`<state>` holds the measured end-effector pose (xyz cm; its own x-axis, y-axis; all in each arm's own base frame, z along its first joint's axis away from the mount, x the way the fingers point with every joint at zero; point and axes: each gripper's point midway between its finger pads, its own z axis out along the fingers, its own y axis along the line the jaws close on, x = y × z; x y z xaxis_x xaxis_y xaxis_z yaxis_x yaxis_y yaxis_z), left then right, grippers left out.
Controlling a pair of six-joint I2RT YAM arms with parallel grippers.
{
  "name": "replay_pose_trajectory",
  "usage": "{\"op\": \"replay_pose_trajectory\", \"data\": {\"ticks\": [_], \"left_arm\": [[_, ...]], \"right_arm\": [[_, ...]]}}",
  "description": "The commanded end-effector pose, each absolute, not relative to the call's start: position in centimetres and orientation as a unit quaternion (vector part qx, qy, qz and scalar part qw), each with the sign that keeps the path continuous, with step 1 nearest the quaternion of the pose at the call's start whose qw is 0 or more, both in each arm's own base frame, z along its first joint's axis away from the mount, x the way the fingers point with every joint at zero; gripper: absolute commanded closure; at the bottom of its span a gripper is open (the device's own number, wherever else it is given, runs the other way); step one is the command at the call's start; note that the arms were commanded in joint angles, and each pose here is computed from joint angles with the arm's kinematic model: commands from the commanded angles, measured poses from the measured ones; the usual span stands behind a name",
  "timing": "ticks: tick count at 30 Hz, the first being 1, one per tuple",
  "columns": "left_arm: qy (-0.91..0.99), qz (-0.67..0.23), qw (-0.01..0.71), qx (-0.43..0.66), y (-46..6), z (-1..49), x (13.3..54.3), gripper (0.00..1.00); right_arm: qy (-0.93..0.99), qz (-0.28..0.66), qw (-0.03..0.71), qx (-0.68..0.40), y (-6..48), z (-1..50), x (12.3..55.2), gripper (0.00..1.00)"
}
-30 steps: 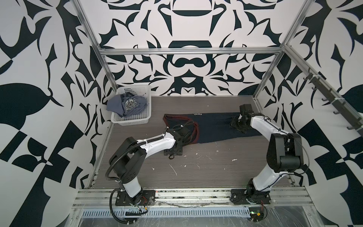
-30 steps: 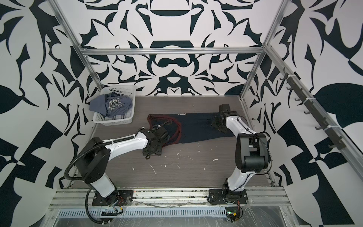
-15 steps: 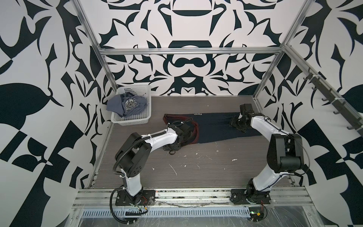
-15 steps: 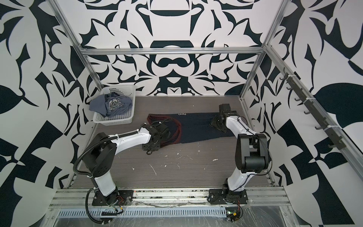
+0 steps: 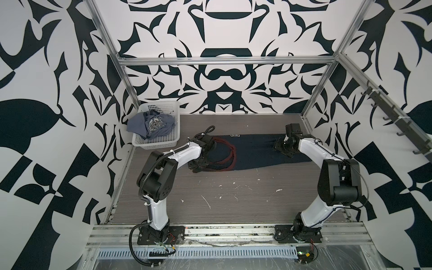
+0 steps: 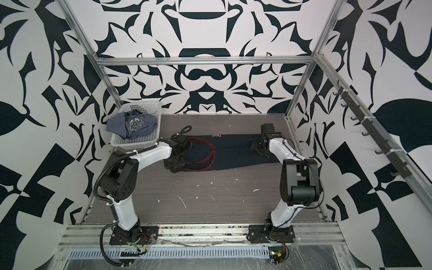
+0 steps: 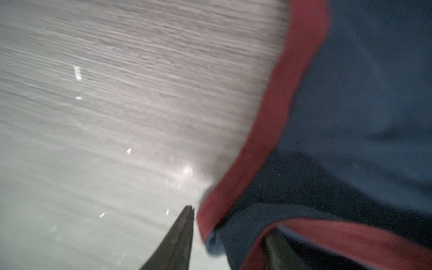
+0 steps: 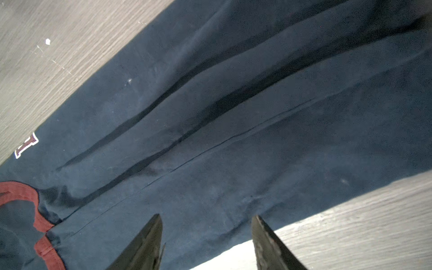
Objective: Fold and stack tank tops
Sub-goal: Smooth out the tank top at the top-center of the table.
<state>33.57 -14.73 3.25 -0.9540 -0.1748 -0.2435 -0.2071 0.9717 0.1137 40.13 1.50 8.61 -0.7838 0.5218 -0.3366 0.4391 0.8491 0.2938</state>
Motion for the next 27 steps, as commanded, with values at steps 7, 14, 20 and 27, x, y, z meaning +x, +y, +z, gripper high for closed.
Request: {"op": "replay_pose_trajectory", "data": {"ticks": [7,14,20,27], "left_arm": [[0.985,0.014,0.103,-0.134,-14.1,2.9,35.7,0.36],[0.974,-0.006,0.138,-0.178,-12.2,5.7,36.1,0.09],[0.968,-0.028,0.156,-0.197,-11.9,6.9,35.3,0.09],[0.957,-0.107,0.151,-0.225,-12.3,6.3,35.3,0.01]], "right_arm": [[0.940,0.087,0.213,0.252,1.1,8.8,40.2,0.35],[0.944,0.071,0.202,0.251,0.7,8.5,40.4,0.36],[0.944,0.076,0.202,0.251,0.9,8.7,40.1,0.36],[0.943,0.082,0.204,0.249,1.1,9.1,40.1,0.37]]}}
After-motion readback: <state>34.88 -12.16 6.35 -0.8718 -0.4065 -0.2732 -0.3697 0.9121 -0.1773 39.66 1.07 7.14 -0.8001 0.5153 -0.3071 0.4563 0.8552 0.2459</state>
